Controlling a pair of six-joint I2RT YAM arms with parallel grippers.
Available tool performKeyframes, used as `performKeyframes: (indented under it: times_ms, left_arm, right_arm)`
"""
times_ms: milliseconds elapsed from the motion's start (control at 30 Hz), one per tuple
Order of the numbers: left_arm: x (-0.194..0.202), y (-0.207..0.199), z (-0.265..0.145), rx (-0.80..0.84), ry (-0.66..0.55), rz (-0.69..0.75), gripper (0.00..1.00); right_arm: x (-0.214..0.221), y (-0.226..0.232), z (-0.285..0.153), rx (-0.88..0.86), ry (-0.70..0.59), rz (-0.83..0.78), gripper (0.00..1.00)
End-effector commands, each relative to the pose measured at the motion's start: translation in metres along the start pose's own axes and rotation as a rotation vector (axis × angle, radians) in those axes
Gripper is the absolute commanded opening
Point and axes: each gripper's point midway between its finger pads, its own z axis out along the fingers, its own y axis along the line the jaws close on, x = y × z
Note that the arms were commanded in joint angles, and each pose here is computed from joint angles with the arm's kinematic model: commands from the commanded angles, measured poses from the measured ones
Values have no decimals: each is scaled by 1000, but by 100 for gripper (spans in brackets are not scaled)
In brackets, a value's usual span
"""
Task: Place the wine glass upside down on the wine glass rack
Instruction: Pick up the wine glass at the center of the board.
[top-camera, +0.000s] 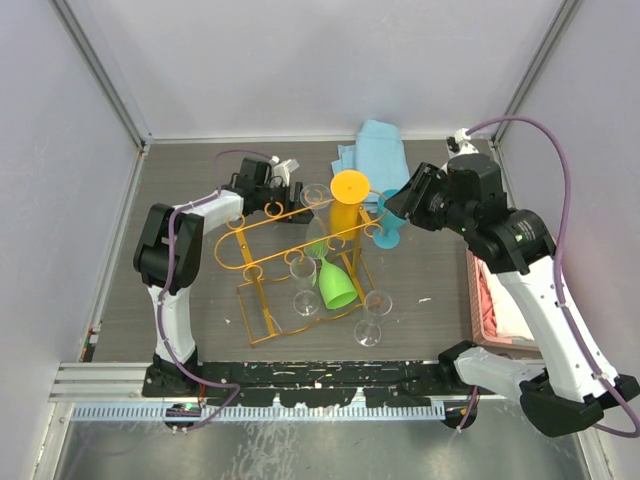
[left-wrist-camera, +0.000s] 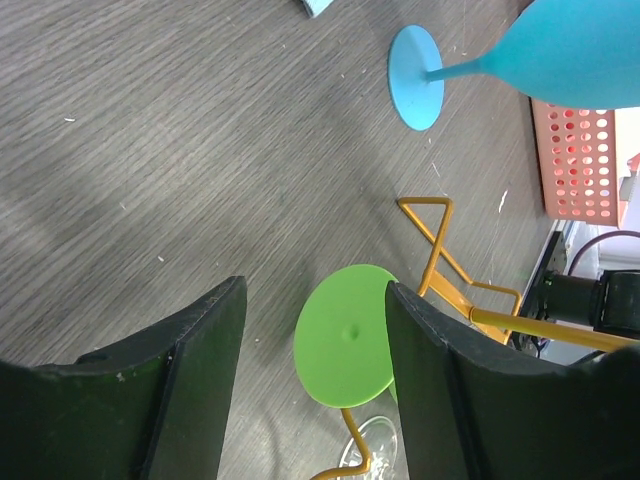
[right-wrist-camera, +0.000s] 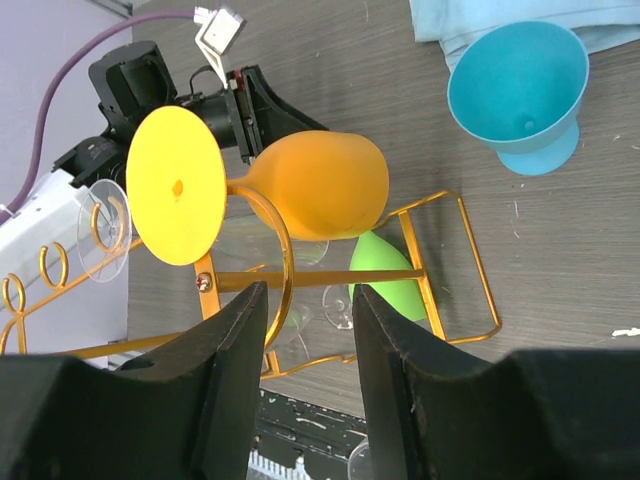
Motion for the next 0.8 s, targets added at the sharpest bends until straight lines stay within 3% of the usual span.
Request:
performKeyframes:
  times_ms: [0,767]
  left_arm:
    - [-14,-11,-8,39,-10,55,59]
    - [4,-17,-16,60,82,90,59]
  right_arm:
    - [-27,4,-13,-21,-135,0,46]
    - [-42,-35,20,-124,-119,81,46]
